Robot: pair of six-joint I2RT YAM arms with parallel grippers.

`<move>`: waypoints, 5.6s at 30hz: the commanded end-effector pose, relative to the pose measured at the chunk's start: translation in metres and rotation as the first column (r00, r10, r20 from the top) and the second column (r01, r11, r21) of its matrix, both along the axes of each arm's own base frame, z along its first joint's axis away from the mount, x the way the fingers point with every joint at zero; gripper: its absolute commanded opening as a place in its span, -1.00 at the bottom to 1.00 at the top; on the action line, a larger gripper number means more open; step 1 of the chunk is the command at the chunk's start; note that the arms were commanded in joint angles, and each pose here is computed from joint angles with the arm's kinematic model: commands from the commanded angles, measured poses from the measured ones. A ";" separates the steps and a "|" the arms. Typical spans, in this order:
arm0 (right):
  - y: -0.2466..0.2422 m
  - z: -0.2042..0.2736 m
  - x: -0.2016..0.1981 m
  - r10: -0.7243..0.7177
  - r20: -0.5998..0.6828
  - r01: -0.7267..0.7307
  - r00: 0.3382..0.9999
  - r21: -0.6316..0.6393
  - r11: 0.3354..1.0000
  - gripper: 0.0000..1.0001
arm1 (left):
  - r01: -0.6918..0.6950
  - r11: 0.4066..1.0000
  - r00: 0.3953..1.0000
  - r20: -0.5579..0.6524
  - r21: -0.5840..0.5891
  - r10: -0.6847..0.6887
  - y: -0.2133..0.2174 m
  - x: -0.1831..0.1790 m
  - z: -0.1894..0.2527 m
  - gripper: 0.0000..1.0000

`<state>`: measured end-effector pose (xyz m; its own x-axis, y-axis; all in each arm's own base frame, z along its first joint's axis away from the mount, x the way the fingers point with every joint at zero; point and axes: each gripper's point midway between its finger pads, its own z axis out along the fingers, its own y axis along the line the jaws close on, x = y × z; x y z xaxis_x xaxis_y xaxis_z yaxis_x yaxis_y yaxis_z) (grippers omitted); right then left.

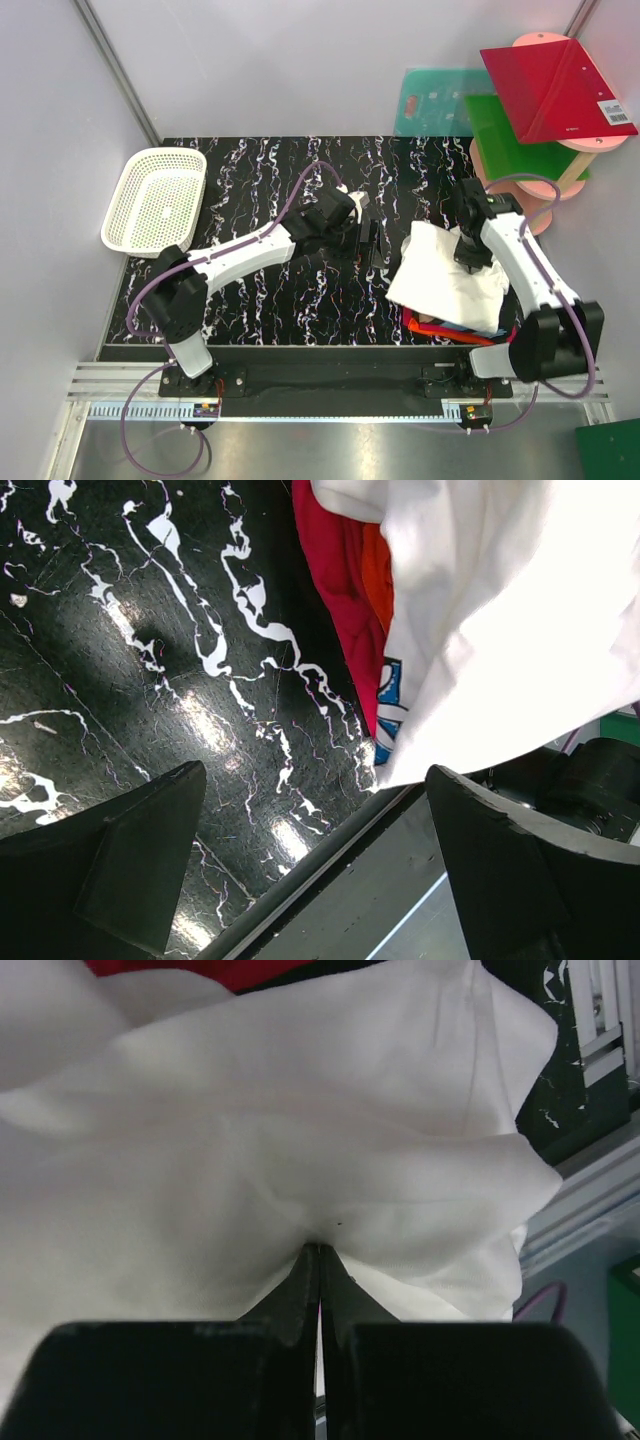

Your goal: Fold and stack the t-shirts

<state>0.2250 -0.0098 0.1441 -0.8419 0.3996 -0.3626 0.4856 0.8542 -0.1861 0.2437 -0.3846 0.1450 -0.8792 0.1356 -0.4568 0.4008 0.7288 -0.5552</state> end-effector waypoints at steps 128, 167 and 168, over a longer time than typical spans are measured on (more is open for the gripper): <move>-0.026 0.148 0.001 -0.027 0.608 0.043 0.794 -0.011 0.999 0.93 | 0.006 0.999 0.985 0.174 0.034 -0.011 -0.004 -0.046 0.067 0.98; -0.057 0.076 0.061 -0.072 0.442 0.046 0.894 0.068 0.997 0.87 | 0.073 0.987 0.997 -0.005 0.143 -0.073 0.020 -0.024 -0.011 0.98; -0.055 0.077 0.063 -0.065 0.453 0.022 0.889 0.101 0.995 0.87 | 0.074 0.987 0.997 -0.007 0.145 -0.074 0.020 -0.023 -0.012 0.98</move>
<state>0.2670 -0.0595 0.1992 -0.5896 0.5297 -0.6097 0.6368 0.7692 0.0525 0.2109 -0.3507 0.1196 -0.8829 0.2668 -0.3864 0.4247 0.8048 -0.4146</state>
